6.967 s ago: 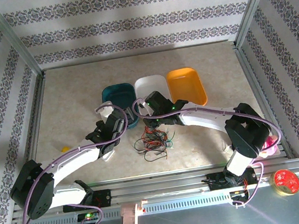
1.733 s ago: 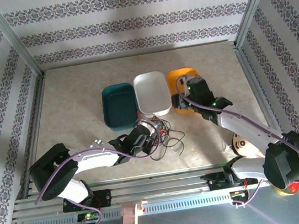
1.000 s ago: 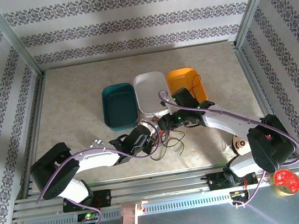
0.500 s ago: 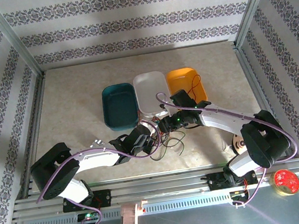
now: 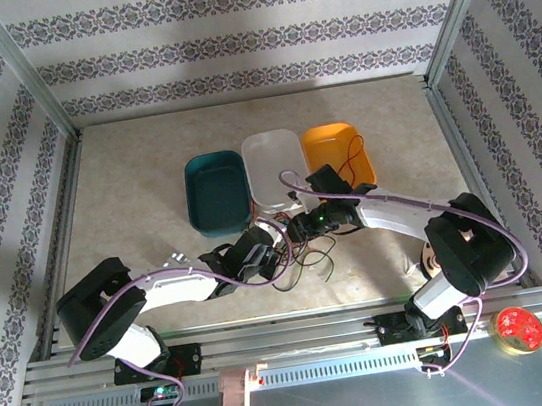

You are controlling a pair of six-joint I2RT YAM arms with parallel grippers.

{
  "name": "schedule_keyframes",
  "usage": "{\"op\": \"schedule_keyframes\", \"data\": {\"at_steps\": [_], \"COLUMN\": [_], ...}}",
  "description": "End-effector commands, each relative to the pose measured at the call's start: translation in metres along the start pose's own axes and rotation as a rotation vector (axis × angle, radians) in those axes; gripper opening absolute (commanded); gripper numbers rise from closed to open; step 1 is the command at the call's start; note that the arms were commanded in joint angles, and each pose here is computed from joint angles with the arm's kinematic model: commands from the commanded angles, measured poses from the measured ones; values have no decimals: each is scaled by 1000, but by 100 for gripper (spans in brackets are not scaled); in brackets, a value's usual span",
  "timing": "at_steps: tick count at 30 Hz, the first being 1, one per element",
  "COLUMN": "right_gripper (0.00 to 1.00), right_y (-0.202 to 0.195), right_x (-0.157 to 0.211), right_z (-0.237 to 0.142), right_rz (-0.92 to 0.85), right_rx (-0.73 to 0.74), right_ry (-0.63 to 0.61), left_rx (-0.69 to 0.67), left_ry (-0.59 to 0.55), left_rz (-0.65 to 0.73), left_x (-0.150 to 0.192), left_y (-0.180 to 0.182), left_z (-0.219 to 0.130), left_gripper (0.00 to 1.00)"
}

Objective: Untangle the cables

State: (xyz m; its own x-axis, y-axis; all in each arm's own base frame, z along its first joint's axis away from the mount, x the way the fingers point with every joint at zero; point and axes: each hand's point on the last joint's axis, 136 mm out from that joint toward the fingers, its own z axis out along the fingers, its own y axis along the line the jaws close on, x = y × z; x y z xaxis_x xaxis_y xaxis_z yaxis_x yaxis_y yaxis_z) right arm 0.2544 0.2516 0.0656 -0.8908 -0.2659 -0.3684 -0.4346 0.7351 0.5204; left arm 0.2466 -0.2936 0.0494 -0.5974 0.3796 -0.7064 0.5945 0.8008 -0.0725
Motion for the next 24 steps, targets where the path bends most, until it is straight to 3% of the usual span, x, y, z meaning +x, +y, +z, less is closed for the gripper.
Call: {"op": "schedule_keyframes", "data": {"at_steps": [1,4,10,17,24], "right_gripper": [32,16,0,0,0], "right_y": [6,4,-14,-52,-69], "right_x": [-7,-13,-22,-32,-38], "right_z": [5,3,-20,-73,-116], "right_rz": [-36,-41,-27,94,181], "right_rx": [-15,7,112,268,309], "right_ry": [-7,-28,-127,-329,-476], "left_rx": [21,21,-1,-15,-16], "left_ry": [-13,-7,20,51,71], "left_rz": [0,0,-8,-25,-28], "left_x": [-6,-5,5,18,24], "left_y": [-1,-1,4,9,9], "left_z": [2,3,4,7,12], "left_gripper": [0,0,0,0,0]}}
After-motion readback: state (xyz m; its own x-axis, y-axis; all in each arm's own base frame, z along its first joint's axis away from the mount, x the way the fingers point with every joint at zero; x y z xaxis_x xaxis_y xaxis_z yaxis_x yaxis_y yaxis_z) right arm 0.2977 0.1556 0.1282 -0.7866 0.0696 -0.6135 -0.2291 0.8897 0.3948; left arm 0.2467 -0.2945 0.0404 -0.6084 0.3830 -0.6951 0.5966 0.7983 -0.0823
